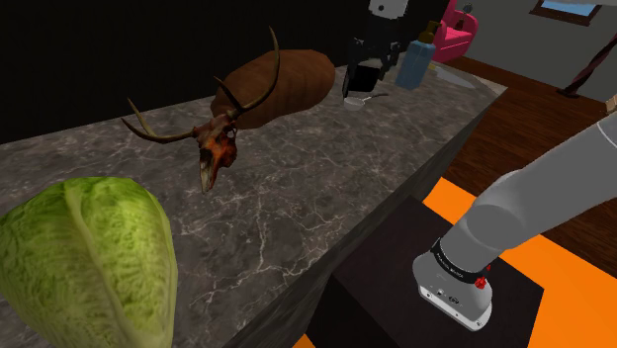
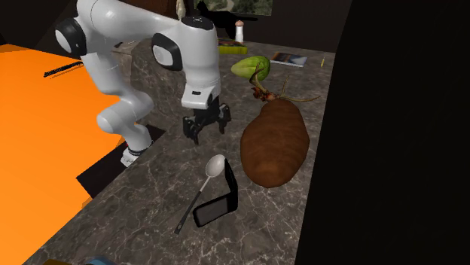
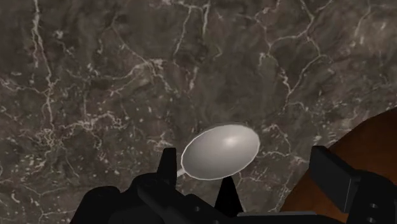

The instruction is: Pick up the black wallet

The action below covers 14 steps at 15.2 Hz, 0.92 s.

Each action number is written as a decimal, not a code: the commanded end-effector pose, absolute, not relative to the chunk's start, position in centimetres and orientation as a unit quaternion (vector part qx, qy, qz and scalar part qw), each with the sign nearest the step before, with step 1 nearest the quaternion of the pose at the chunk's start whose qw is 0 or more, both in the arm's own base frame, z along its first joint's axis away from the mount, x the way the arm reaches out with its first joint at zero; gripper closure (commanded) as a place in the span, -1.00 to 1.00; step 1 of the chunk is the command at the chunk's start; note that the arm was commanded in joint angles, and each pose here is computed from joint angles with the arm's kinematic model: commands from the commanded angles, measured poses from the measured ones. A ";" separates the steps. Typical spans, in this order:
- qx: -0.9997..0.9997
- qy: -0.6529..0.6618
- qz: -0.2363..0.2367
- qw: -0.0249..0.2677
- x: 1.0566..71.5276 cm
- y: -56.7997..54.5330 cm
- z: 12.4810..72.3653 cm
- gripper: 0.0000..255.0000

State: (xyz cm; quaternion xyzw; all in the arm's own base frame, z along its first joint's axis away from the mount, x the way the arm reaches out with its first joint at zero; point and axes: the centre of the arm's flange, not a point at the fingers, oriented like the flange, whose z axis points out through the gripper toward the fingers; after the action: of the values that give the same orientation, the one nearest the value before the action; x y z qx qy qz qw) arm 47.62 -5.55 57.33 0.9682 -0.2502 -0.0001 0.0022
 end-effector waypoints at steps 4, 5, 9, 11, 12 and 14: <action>0.948 -0.317 0.004 0.007 53.4 -8.6 56.8 -1.00; 0.944 -0.330 0.005 0.007 54.4 -9.3 56.7 -1.00; 0.925 -0.381 0.008 0.011 58.6 -12.4 56.1 -1.00; 0.914 -0.406 0.009 0.013 60.5 -14.1 55.8 -1.00; 0.910 -0.414 0.010 0.013 61.1 -14.7 55.7 -1.00; 0.910 -0.414 0.010 0.013 61.1 -14.7 54.6 -1.00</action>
State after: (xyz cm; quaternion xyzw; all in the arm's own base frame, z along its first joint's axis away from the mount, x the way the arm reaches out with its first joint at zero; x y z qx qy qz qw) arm 60.87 -14.21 55.07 0.9114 -0.4113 0.0091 0.0130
